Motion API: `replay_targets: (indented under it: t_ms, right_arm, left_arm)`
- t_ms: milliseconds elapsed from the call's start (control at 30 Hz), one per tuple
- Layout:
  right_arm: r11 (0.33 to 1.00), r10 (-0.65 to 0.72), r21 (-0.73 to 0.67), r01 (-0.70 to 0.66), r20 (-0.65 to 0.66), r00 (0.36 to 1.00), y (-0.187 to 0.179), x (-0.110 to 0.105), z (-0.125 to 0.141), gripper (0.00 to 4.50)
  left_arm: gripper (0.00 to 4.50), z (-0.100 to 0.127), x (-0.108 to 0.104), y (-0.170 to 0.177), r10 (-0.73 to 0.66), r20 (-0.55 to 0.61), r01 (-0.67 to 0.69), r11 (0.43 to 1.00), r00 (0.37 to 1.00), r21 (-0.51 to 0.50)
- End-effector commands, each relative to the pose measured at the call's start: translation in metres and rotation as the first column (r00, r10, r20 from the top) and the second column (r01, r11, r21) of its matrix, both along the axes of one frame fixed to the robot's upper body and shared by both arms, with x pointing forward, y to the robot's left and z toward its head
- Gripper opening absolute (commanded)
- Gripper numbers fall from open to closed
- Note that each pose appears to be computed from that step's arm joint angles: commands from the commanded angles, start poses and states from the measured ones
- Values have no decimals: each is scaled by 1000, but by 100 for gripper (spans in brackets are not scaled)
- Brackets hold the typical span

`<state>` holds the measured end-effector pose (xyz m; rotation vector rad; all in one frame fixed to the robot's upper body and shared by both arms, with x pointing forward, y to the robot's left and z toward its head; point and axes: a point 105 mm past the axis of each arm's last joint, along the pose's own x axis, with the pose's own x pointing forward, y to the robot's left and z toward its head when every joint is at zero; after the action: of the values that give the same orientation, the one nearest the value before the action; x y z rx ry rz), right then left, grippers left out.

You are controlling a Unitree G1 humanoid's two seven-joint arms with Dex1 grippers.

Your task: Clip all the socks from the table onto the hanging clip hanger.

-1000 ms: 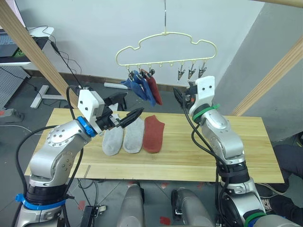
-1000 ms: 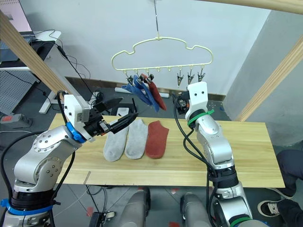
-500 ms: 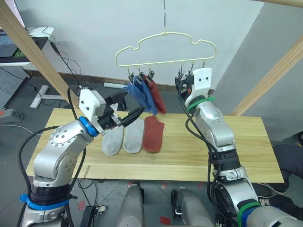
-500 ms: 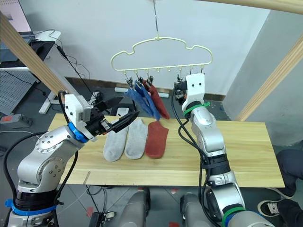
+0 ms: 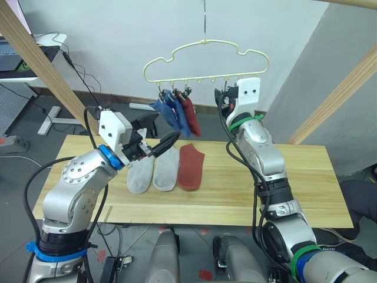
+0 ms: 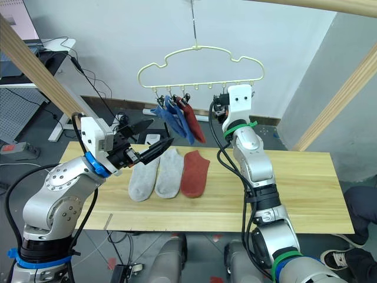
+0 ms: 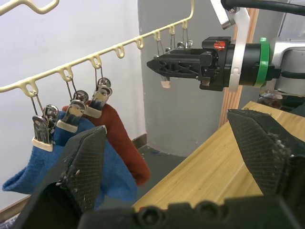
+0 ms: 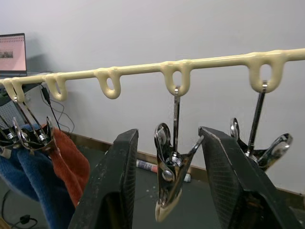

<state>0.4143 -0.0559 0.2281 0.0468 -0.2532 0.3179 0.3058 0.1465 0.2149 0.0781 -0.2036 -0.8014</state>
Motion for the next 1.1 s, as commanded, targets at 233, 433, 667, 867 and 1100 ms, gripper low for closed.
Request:
replay_targets:
  t_ms: [233,433,667,867,1100]
  right_arm:
    - [994,42,96,-46,43,998,8,-2,23,208]
    - [992,60,112,-63,37,998,13,-1,25,208]
    - [991,64,118,-68,35,997,15,0,26,208]
    - [991,55,121,-58,27,998,13,0,24,208]
    - [991,57,124,-58,16,998,12,0,22,170]
  left_arm:
    - [450,12,-4,-3,-7,60,7,1000,998,3]
    - [450,11,-5,-3,-7,59,7,1000,998,6]
    - [450,11,-6,-3,-5,59,4,1000,998,7]
    - [450,11,-6,-5,-8,58,8,1000,998,5]
    - [450,11,-5,-4,-7,54,7,1000,999,3]
